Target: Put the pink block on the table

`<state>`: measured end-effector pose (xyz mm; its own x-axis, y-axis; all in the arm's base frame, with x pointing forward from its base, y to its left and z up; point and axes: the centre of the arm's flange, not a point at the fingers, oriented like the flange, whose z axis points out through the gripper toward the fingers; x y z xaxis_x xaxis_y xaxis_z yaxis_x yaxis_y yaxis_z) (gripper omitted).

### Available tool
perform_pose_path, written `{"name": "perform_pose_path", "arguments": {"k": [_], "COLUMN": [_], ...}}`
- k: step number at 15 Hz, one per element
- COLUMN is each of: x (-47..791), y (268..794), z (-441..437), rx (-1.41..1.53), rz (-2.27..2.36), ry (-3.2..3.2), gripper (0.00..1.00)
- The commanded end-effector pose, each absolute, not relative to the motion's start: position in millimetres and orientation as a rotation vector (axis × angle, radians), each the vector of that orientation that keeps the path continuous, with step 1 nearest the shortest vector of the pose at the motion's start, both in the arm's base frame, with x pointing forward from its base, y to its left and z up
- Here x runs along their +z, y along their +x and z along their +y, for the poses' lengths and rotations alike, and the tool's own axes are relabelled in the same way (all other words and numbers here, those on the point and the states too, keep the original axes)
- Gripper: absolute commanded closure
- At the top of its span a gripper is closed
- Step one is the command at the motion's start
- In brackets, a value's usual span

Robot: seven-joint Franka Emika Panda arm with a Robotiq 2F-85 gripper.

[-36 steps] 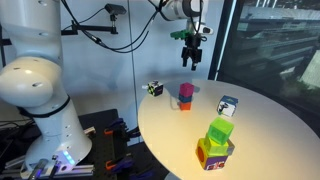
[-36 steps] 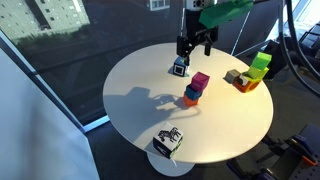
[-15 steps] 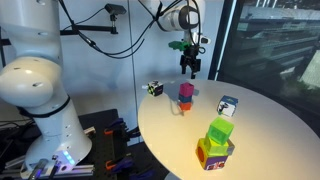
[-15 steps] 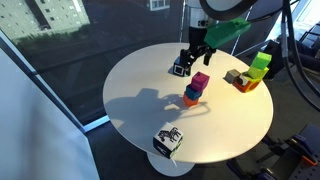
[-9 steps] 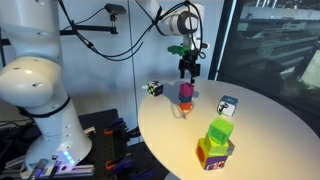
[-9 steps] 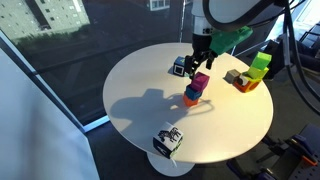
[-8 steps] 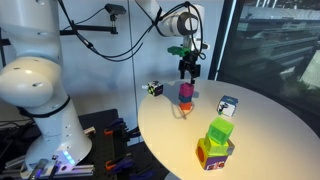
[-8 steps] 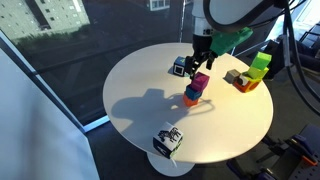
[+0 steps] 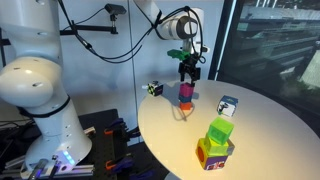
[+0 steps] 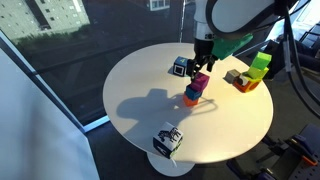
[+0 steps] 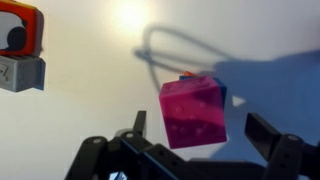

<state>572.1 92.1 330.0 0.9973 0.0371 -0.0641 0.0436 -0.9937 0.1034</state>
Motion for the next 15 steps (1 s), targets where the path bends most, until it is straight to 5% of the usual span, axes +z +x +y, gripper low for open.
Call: {"name": "perform_pose_path", "arguments": {"k": [1, 3, 4, 6, 10, 15], "x": [327.9, 323.9, 322.1, 318.8, 319.6, 340.2], "y": [567.3, 567.1, 567.1, 567.4, 567.5, 564.5], "z": [86.7, 86.3, 86.1, 85.8, 84.9, 80.9], "rx": [-0.065, -0.068, -0.07, -0.074, -0.078, -0.048], "rz": [0.103, 0.105, 0.105, 0.107, 0.105, 0.078], "ry": [3.024, 3.022, 3.022, 3.022, 3.028, 3.037], "gripper": [0.0, 0.05, 0.23, 0.3, 0.64, 0.69]}}
